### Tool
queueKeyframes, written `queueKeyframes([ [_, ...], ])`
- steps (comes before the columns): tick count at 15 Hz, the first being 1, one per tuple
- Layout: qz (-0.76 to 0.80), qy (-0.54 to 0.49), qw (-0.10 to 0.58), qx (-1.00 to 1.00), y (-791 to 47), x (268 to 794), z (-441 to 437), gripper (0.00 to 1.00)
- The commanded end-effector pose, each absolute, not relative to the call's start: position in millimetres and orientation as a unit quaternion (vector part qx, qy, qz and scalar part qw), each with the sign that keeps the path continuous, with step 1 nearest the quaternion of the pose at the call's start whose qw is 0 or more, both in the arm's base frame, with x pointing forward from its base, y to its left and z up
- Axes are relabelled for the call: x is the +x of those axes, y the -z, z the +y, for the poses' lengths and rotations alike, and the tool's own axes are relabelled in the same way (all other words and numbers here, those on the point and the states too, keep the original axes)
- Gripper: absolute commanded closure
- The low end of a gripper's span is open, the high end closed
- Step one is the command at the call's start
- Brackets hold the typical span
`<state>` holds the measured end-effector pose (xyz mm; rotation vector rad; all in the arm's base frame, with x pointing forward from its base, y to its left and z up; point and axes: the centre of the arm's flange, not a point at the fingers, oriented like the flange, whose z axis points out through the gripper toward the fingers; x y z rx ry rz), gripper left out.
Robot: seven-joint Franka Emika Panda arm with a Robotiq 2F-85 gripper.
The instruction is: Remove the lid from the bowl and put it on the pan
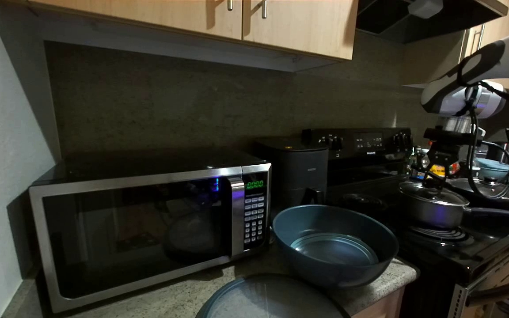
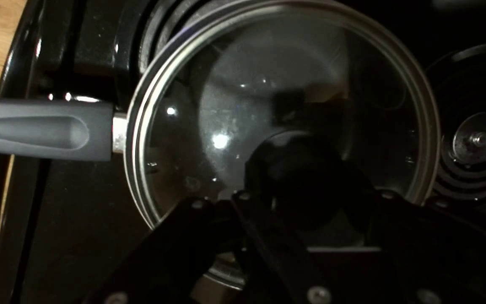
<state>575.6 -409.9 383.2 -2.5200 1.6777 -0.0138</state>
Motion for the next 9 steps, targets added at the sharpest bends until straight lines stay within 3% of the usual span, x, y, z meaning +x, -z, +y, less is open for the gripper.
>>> queueKeyframes([
  [1, 0.528, 0.048, 0.046, -0.847, -378.3, 579.5, -422.3, 0.77],
  [9, 0.440, 0.133, 0.025, -0.888, -376.6, 593.6, -436.3, 0.77],
])
